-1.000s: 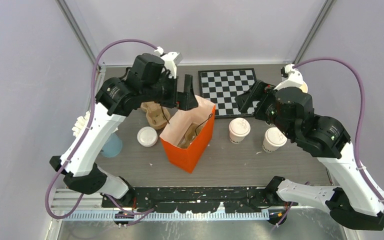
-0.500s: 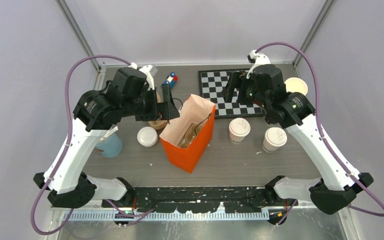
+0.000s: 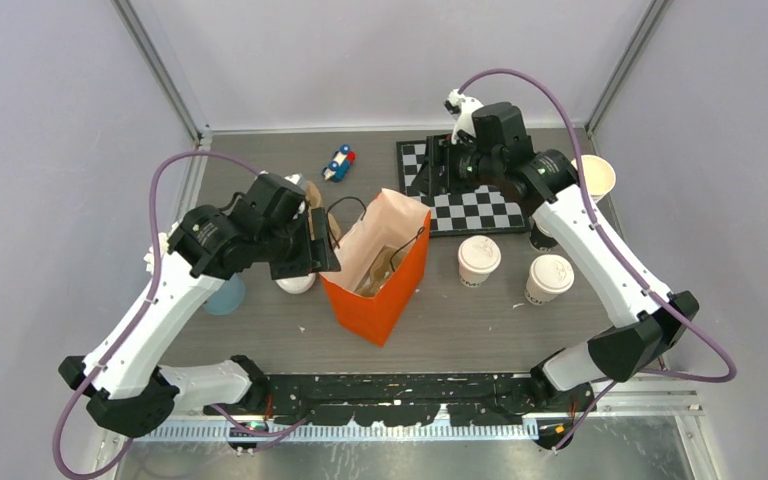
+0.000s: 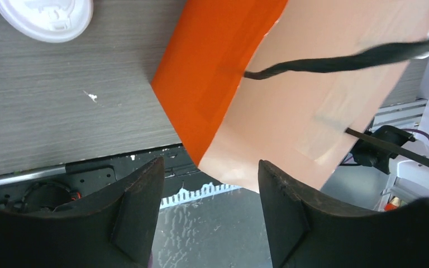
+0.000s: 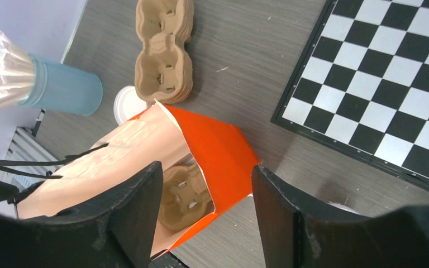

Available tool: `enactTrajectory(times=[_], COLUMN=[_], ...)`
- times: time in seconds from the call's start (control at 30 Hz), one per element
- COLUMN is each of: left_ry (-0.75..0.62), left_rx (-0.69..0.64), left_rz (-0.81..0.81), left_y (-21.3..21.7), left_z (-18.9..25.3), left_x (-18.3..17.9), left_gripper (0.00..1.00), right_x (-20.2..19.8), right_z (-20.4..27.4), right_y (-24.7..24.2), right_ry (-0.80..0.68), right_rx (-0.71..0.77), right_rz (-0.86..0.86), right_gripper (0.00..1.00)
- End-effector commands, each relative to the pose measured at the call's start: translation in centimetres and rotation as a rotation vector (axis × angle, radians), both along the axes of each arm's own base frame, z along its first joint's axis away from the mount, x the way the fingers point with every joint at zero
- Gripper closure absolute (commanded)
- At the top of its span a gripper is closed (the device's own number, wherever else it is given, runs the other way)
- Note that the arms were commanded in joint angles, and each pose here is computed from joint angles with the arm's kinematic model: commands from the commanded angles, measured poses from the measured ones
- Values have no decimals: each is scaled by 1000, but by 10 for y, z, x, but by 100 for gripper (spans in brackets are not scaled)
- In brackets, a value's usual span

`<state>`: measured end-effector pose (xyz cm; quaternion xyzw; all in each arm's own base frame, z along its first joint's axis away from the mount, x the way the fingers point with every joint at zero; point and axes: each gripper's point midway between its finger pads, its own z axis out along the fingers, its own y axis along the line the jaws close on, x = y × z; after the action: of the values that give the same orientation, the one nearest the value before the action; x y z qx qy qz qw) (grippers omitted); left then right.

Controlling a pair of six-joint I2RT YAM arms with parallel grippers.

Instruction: Pack the takeout coffee

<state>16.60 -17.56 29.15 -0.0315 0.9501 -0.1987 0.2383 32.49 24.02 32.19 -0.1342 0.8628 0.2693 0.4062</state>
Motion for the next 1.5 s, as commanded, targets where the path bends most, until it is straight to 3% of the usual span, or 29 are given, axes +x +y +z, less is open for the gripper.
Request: enactTrajectory(times=[0.0,0.23,0.33,0.57,0.73,0.87,1.0,1.07,1.2,1.37,1.47], left_ry=[-43,-102,-83,-95,-120,-138,-122,-108,-26,100,101], left_rx=[-72,-64,-89,-29,33,51,41,20,5,-63,-84], left_rz=[40,44,31,43,57,43,32,27,25,-19,-36], left_y=[-5,-6,-16,-10,5,11,16,17,18,3,-5], left_z=[3,8,6,7,15,54,70,69,47,20,17], left_x=[6,19,21,28,29,27,16,9,-8,-28,-25], left_gripper=[37,42,51,59,57,44,21,16,20,31,34], right_x=[-7,-24,-21,-37,-61,-75,-90,-100,-117,-126,-125], right_z=[-6,-34,-38,-31,-28,-16,-22,-26,-33,-17,-2], right_y=[11,18,13,8,3,3,-2,-8,-19,-26,-26], right_ry=[35,47,35,78,113,180,277,301,333,309,229], right_rx=[12,-113,-145,-145,-141,-63,-3,20,77,127,79], right_rz=[72,134,118,109,78,-19,-150,-210,-294,-299,-202], right_gripper=[39,49,60,84,94,99,99,99,96,75,57])
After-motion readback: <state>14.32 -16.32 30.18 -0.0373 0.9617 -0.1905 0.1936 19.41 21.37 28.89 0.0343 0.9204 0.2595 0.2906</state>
